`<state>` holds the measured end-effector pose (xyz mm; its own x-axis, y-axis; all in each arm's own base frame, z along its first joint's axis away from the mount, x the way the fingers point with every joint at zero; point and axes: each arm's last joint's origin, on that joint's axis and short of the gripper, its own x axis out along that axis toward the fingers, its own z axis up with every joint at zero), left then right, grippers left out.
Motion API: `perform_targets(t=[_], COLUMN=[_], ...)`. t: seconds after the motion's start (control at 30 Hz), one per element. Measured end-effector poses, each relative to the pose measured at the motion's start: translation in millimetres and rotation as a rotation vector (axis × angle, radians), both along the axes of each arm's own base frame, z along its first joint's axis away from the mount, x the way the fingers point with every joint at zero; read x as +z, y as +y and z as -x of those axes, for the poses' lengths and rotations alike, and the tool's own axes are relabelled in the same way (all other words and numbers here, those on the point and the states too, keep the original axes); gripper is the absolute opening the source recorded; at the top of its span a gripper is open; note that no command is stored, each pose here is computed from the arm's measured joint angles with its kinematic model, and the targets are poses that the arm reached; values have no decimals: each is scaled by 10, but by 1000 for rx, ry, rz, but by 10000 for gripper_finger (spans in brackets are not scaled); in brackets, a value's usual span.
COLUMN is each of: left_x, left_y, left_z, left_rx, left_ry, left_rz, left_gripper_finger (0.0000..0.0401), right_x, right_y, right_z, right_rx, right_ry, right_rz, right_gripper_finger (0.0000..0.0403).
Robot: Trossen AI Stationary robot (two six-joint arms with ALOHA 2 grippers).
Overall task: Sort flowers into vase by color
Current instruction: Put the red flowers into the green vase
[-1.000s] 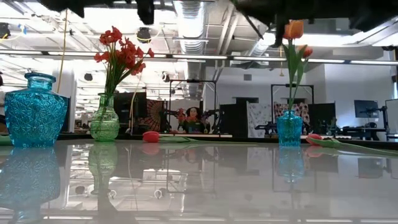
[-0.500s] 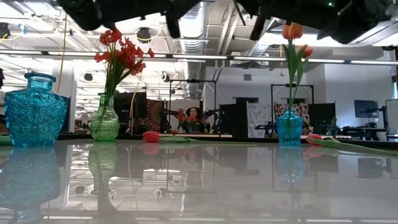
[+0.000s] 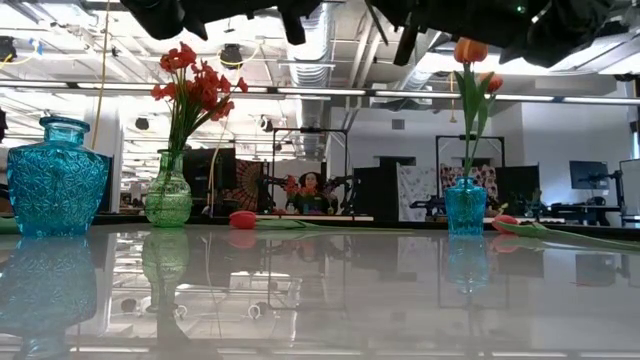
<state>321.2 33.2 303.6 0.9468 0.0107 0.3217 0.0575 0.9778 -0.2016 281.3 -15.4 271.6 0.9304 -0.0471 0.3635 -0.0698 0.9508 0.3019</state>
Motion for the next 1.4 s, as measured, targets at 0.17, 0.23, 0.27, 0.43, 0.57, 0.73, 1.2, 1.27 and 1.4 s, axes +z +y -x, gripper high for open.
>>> perform_targets(t=[0.17, 0.23, 0.27, 0.43, 0.57, 0.73, 1.2, 1.27, 1.4], left_x=[-17, -17, -17, -18, -19, -19, -24, -24, -25], left_y=[9, 9, 9, 9, 9, 9, 10, 10, 11], left_z=[-5, -5, -5, -6, -6, -6, -8, -8, -8], left_rx=[21, 20, 20, 19, 19, 19, 20, 20, 22], left_ry=[17, 17, 17, 19, 19, 19, 24, 25, 25], left_rz=[31, 31, 33, 34, 35, 36, 37, 37, 38], left_gripper_finger=[123, 123, 123, 123, 123, 123, 73, 46, 9], right_x=[-22, -38, -45, -35, 25, 46, 55, 55, 52], right_y=[-1, -2, -2, -4, -21, -30, -30, -31, -31], right_z=[-8, -14, -16, -64, -74, -77, -73, -74, -75], right_rx=[0, -2, -2, -6, -24, -27, -29, -30, -31], right_ry=[24, 42, 49, 102, 78, 69, 59, 60, 63], right_rz=[-1, 0, 0, 9, 41, 42, 44, 44, 43], right_gripper_finger=[28, 28, 28, 28, 28, 28, 28, 32, 69])
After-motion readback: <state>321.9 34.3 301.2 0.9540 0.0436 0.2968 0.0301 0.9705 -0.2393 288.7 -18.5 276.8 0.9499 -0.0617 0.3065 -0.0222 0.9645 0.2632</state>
